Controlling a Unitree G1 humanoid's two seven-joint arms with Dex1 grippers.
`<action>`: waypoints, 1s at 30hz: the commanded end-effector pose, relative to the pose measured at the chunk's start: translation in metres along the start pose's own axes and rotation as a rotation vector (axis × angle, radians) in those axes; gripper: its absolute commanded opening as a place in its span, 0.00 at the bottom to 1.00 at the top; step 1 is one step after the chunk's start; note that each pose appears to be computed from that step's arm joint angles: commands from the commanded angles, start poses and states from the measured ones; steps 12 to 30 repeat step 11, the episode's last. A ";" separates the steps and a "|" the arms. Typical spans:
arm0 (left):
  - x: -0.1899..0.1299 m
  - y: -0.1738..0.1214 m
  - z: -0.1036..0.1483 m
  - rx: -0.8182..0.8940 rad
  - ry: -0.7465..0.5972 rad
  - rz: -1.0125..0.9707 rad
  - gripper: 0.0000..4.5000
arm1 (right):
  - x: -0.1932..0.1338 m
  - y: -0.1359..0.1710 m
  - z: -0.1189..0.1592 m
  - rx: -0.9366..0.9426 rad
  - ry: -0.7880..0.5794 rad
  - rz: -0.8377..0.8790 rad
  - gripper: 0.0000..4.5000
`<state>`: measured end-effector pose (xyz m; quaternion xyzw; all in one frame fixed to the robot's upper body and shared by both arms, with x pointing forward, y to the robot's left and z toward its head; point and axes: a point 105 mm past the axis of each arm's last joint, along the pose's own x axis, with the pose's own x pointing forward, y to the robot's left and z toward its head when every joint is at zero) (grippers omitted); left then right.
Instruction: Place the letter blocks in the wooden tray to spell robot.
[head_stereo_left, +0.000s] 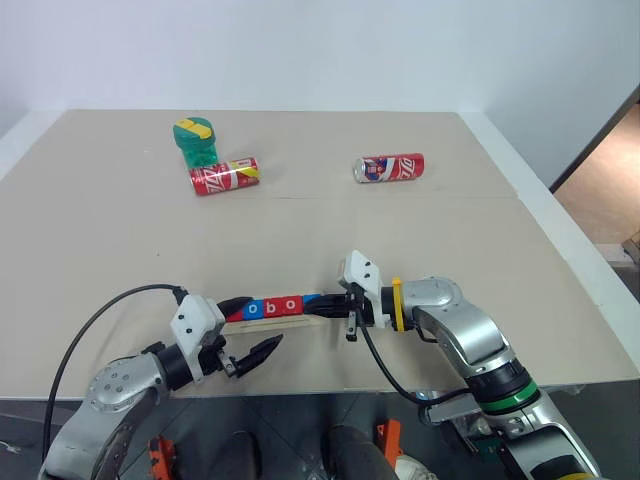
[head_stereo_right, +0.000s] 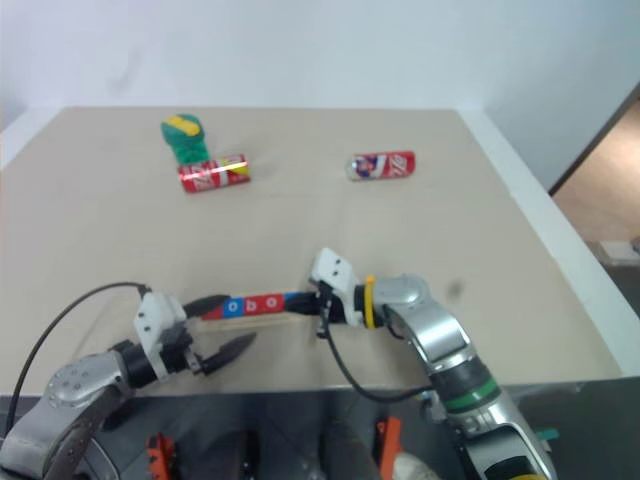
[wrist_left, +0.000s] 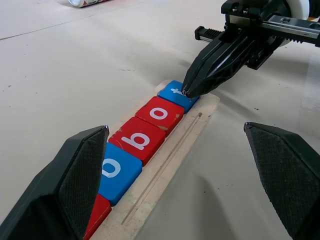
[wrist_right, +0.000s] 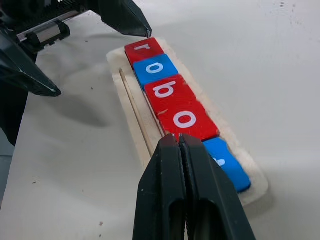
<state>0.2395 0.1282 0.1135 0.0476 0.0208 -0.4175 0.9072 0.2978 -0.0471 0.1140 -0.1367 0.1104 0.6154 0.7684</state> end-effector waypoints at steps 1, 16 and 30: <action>-0.020 0.043 0.020 0.004 -0.056 0.192 1.00 | -0.028 -0.018 0.028 -0.012 -0.078 -0.063 0.13; -0.088 0.154 0.027 0.129 0.061 0.506 1.00 | -0.120 -0.077 0.006 0.008 -0.065 -0.214 0.89; -0.088 0.154 0.027 0.129 0.061 0.506 1.00 | -0.120 -0.077 0.006 0.008 -0.065 -0.214 0.89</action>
